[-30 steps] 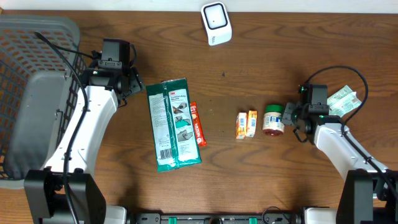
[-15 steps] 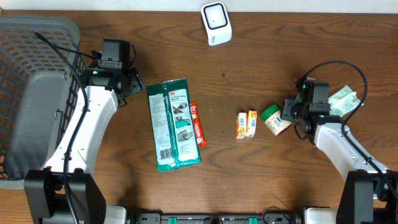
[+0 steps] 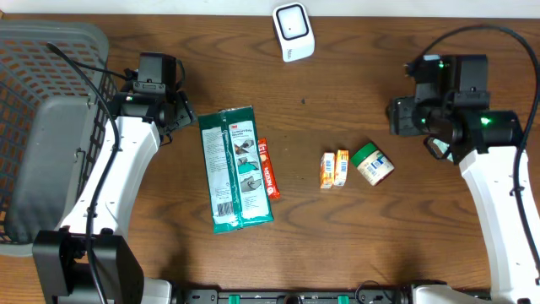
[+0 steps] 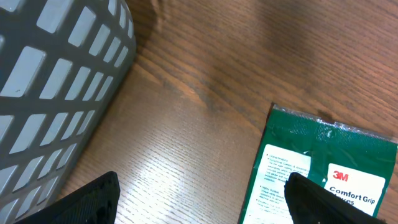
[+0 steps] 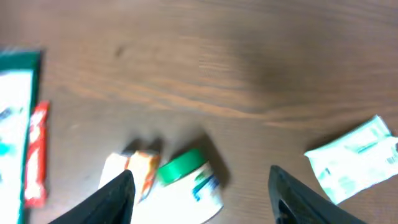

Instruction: Scan the item barcode

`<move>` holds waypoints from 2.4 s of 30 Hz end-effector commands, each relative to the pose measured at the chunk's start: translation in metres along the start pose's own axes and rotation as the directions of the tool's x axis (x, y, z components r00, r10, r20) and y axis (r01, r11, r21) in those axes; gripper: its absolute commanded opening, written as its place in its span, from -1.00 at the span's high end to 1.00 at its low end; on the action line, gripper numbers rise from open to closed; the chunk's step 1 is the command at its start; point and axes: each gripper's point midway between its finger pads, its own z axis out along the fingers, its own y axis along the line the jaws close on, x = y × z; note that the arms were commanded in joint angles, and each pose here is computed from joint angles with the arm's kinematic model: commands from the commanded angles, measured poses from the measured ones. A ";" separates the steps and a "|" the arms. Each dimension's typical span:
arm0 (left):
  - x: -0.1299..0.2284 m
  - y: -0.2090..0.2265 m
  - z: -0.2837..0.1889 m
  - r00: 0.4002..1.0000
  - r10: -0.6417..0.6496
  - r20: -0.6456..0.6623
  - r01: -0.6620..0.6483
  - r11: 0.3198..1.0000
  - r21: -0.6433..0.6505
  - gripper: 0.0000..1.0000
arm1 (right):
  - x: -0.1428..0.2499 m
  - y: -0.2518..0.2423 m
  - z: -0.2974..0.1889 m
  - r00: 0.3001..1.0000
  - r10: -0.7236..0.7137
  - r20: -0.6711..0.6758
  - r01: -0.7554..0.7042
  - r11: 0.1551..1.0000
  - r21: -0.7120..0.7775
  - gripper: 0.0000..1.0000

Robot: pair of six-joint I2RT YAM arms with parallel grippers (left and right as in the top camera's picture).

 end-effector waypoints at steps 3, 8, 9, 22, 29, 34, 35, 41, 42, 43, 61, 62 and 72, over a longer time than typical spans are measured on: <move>-0.003 0.003 -0.001 1.000 0.010 0.011 -0.010 1.000 -0.017 -0.70 | 0.026 0.026 0.007 0.981 -0.143 -0.132 0.135 0.989 -0.068 -0.38; -0.003 0.003 -0.001 1.000 0.010 0.011 -0.010 1.000 -0.017 -0.71 | 0.065 0.023 0.039 0.910 -0.228 -0.346 0.210 0.974 -0.090 -0.75; -0.003 0.003 -0.001 1.000 0.010 0.011 -0.010 1.000 -0.017 -0.70 | 0.069 0.022 0.046 0.899 -0.229 -0.374 0.213 0.973 -0.085 -0.98; -0.003 0.003 -0.001 1.000 0.010 0.011 -0.010 1.000 -0.017 -0.71 | 0.112 0.010 0.146 0.762 -0.278 -0.585 0.276 0.956 -0.095 -0.44; -0.003 0.003 -0.001 1.000 0.010 0.011 -0.010 1.000 -0.017 -0.70 | 0.118 0.004 0.160 0.749 -0.275 -0.604 0.290 0.954 -0.075 -0.23; -0.003 0.003 -0.001 1.000 0.010 0.011 -0.010 1.000 -0.017 -0.71 | 0.112 0.004 0.165 0.766 -0.276 -0.580 0.291 0.954 -0.069 -0.12; -0.003 0.003 -0.001 1.000 0.010 0.011 -0.010 1.000 -0.017 -0.70 | 0.112 0.005 0.165 0.767 -0.276 -0.580 0.291 0.954 -0.069 -0.06; -0.003 0.003 -0.001 1.000 0.010 0.011 -0.010 1.000 -0.017 -0.71 | 0.096 0.021 0.157 0.811 -0.262 -0.523 0.233 0.965 -0.122 0.09; -0.003 0.003 -0.001 1.000 0.010 0.011 -0.010 1.000 -0.017 -0.70 | 0.091 0.025 0.154 0.822 -0.263 -0.505 0.224 0.965 -0.137 0.09; -0.003 0.003 -0.001 1.000 0.010 0.011 -0.010 1.000 -0.017 -0.70 | 0.086 0.029 0.150 0.834 -0.263 -0.485 0.218 0.965 -0.148 0.08; -0.003 0.003 -0.001 1.000 0.010 0.011 -0.010 1.000 -0.017 -0.70 | 0.023 0.017 0.110 0.963 -0.106 -0.249 0.100 0.994 -0.040 -0.50; -0.003 0.003 -0.001 1.000 0.010 0.011 -0.010 1.000 -0.017 -0.70 | 0.023 0.017 0.110 0.961 -0.117 -0.249 0.110 0.993 -0.043 -0.52; -0.003 0.003 -0.001 1.000 0.010 0.011 -0.010 1.000 -0.017 -0.70 | 0.036 0.027 0.136 0.935 -0.232 -0.267 0.217 0.973 -0.084 -0.46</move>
